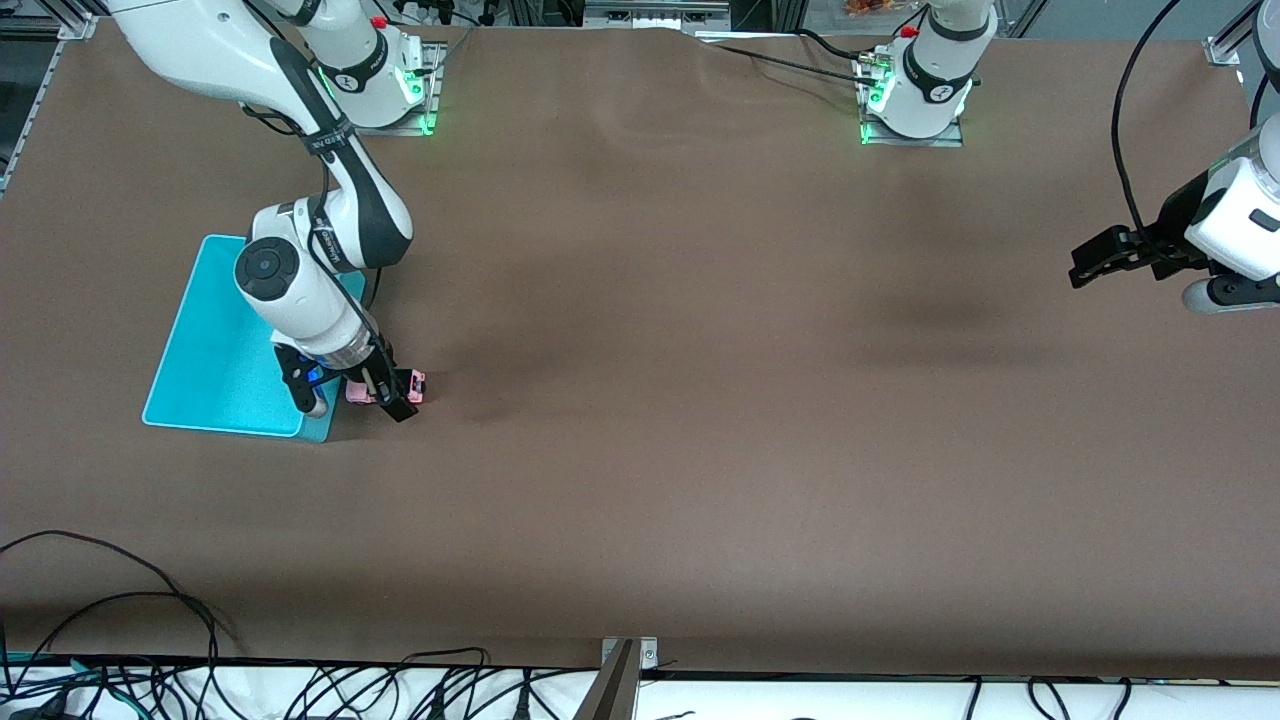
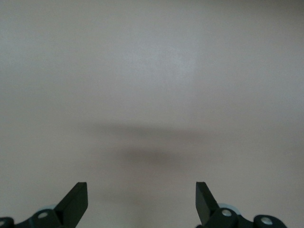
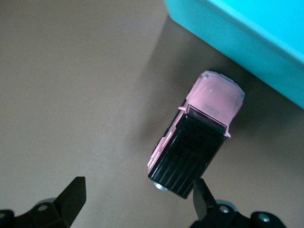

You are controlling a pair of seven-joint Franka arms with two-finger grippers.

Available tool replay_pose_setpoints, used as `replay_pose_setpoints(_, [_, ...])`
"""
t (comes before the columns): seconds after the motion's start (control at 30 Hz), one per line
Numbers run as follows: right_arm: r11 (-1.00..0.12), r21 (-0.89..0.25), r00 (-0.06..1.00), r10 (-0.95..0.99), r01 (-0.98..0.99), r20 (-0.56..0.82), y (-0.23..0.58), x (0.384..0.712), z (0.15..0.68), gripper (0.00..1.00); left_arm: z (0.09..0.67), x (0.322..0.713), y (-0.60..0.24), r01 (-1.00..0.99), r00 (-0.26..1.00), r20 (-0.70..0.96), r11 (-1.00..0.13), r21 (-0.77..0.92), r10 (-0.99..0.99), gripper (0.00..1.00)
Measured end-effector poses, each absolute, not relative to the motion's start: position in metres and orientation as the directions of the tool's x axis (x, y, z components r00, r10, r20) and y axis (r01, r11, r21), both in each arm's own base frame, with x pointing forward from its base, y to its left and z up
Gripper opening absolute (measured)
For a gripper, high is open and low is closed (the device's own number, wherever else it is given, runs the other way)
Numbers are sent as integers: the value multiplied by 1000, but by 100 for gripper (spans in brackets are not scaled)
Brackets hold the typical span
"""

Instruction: Wind and store pink jeep toy

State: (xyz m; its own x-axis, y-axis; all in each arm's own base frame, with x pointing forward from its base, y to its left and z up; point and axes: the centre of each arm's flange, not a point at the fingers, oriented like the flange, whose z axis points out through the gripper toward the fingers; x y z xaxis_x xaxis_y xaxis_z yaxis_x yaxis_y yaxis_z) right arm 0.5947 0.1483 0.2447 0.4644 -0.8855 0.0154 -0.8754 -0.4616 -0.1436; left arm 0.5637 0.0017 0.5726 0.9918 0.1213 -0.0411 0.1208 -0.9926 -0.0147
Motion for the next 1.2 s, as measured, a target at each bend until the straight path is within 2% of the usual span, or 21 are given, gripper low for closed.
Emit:
replay_pose_setpoints(0.27, [-377, -129, 380, -925, -917, 0, 145, 594, 237, 100, 585, 563, 0, 120, 993, -16, -993, -15, 121, 100])
replay_pose_setpoints(0.7, [-334, -37, 334, -943, -942, -2, 114, 585, 205, 100, 585, 563, 1, 122, 992, -17, -992, -15, 122, 100])
replay_pose_setpoints(1.0, [-325, -19, 325, -946, -946, -3, 109, 583, 190, 100, 584, 564, 1, 122, 992, -18, -992, -16, 123, 100])
replay_pose_setpoints(1.07, [-307, -25, 307, -952, -951, -3, 109, 583, 190, 93, 584, 564, 1, 122, 992, -18, -992, -18, 122, 100])
replay_pose_setpoints(1.2, [-245, -47, 245, -970, -968, -3, 110, 587, 194, 72, 585, 563, -2, 119, 993, -16, -993, -20, 119, 100])
